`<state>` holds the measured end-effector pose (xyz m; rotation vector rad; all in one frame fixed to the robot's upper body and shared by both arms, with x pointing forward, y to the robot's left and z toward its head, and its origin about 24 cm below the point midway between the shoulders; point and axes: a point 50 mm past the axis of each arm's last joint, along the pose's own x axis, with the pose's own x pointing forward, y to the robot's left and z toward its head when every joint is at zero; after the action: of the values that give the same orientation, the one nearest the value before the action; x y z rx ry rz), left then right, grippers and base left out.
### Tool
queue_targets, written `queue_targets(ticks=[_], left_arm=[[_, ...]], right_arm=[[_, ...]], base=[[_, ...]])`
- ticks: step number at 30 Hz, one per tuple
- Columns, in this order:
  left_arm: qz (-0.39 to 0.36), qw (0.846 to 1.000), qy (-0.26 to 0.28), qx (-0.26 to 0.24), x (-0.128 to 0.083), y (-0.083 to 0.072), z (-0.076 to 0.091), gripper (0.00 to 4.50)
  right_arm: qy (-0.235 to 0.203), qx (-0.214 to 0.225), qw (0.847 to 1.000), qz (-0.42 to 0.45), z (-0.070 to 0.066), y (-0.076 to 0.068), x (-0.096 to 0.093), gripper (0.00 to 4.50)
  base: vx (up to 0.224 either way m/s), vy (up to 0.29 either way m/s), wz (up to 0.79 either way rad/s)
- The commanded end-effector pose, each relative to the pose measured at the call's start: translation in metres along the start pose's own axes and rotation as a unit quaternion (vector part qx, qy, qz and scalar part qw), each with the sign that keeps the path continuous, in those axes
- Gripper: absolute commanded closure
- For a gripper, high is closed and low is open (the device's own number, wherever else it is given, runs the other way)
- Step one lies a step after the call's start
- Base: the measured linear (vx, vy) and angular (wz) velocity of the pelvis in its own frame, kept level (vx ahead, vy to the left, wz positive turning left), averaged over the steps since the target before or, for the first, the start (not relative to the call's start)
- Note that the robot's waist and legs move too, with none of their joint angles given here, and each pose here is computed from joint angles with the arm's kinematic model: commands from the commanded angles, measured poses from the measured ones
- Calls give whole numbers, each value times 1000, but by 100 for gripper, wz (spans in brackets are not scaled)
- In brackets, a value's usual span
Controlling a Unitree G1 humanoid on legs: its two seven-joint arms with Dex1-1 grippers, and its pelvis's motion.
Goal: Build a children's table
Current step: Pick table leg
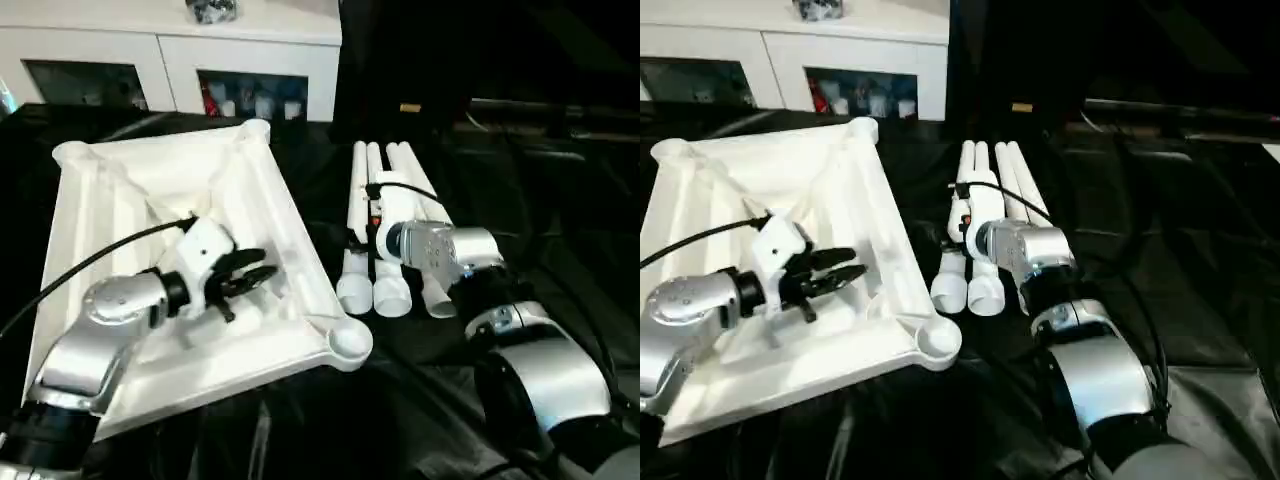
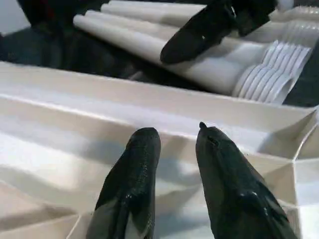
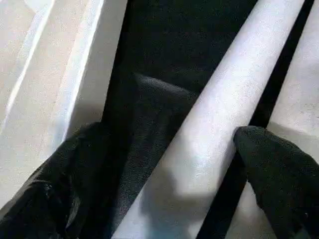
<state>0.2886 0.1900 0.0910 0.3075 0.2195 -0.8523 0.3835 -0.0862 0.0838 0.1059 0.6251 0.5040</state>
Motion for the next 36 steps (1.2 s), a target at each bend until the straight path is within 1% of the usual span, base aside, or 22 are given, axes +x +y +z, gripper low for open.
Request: queue_targets(ticks=[1,3,7,9,10,11,13,14,15,17,22,23,24,26,27,28,29,30,32,34,36], left_arm=[[-3,1000,-6,14,-2,3,5,301],[-6,1000,-9,16,-5,1,3,301],[-26,999,-24,28,-16,-26,9,301],[-36,998,-30,33,-18,-34,14,301],[-36,998,-30,33,-18,-34,14,301],[-51,997,-36,40,-20,-41,20,301],[-67,996,-40,49,-21,-50,26,301],[-75,995,-42,52,-22,-54,29,300],[-77,995,-43,56,-23,-57,31,300],[-77,994,-42,67,-24,-62,36,300],[-78,993,-39,73,-24,-67,40,300],[-79,993,-38,74,-24,-69,41,273],[-80,993,-36,74,-23,-70,44,273],[-81,993,-37,77,-22,-74,49,267],[-79,993,-37,79,-22,-75,51,252],[-78,993,-38,81,-22,-76,53,252],[-78,993,-36,81,-22,-78,55,227],[-78,993,-36,81,-22,-78,55,227],[-80,993,-35,77,-22,-80,56,221],[-80,993,-34,76,-22,-81,57,195],[-82,993,-33,74,-22,-82,57,181]], right_arm=[[5,2,1000,-5,-1,-4,0,0],[11,-4,1000,-7,-1,-4,0,0],[42,-15,999,-13,-5,-7,1,0],[55,-22,998,-19,-6,-9,1,0],[55,-22,998,-19,-6,-9,1,0],[67,-29,997,-24,-8,-11,0,0],[78,-36,996,-25,-9,-11,0,0],[82,-38,996,-27,-10,-12,0,30],[85,-42,995,-28,-10,-12,0,30],[91,-45,994,-29,-12,-14,0,49],[94,-44,994,-31,-13,-15,0,95],[94,-44,994,-32,-13,-15,0,108],[95,-43,994,-33,-13,-16,-1,108],[94,-39,994,-36,-13,-17,-1,126],[93,-34,994,-36,-13,-17,-1,136],[92,-31,995,-36,-13,-17,-1,136],[91,-26,995,-35,-13,-17,-1,152],[91,-26,995,-35,-13,-17,-1,152],[92,-22,995,-35,-14,-17,-1,173],[92,-23,995,-35,-14,-18,-1,189],[92,-20,995,-36,-14,-18,-1,209]], base=[[0,0,0],[0,0,0],[0,0,0],[0,0,0],[0,0,0],[0,0,0],[0,0,0],[0,0,0],[0,0,0],[0,0,0],[0,0,0],[0,0,0],[0,0,0],[0,0,0],[0,0,0],[0,0,0],[0,0,0],[0,0,0],[0,0,0],[0,0,0],[0,0,0]])
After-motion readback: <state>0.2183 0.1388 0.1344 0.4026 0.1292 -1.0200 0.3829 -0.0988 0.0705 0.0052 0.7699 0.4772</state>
